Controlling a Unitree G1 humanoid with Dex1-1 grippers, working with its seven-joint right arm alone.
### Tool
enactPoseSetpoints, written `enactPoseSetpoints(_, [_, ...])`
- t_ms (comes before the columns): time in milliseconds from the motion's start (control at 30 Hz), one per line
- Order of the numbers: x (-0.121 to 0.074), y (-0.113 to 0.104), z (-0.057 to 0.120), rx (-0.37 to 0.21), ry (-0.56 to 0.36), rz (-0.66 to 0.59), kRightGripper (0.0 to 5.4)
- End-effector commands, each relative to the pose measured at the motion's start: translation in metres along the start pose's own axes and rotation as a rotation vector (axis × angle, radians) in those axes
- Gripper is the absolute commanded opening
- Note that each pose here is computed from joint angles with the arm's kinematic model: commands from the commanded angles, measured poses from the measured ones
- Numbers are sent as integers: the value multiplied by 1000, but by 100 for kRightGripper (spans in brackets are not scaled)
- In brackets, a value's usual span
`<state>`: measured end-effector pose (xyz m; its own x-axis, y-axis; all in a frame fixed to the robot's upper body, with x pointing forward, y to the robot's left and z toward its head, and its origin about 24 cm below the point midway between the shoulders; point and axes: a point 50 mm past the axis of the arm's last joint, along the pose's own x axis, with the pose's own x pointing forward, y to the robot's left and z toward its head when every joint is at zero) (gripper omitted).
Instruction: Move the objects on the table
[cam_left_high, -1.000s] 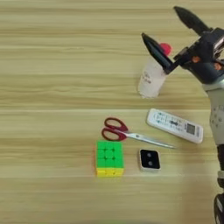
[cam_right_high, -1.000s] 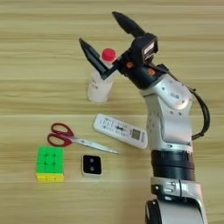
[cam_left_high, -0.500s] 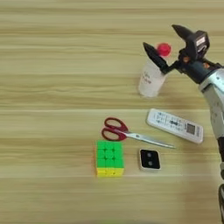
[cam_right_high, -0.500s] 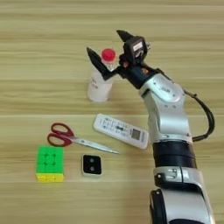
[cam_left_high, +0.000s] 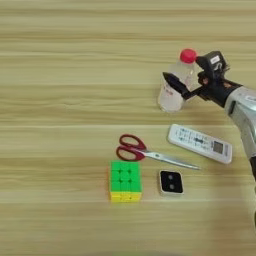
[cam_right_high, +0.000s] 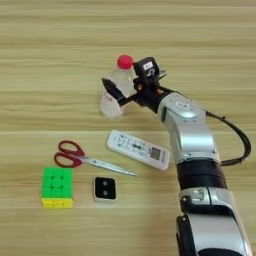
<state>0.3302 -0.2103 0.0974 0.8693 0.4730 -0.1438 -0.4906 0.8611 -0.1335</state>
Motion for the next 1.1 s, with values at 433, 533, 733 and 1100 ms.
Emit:
enactPoseSetpoints(433, [3,-8,39,-80,-97,0,389])
enactPoseSetpoints(533, [3,-6,40,-92,-110,9,362])
enactPoseSetpoints(733, [3,-3,42,-102,-126,21,336])
enactPoseSetpoints(1100, [-6,20,65,-157,-301,136,330])
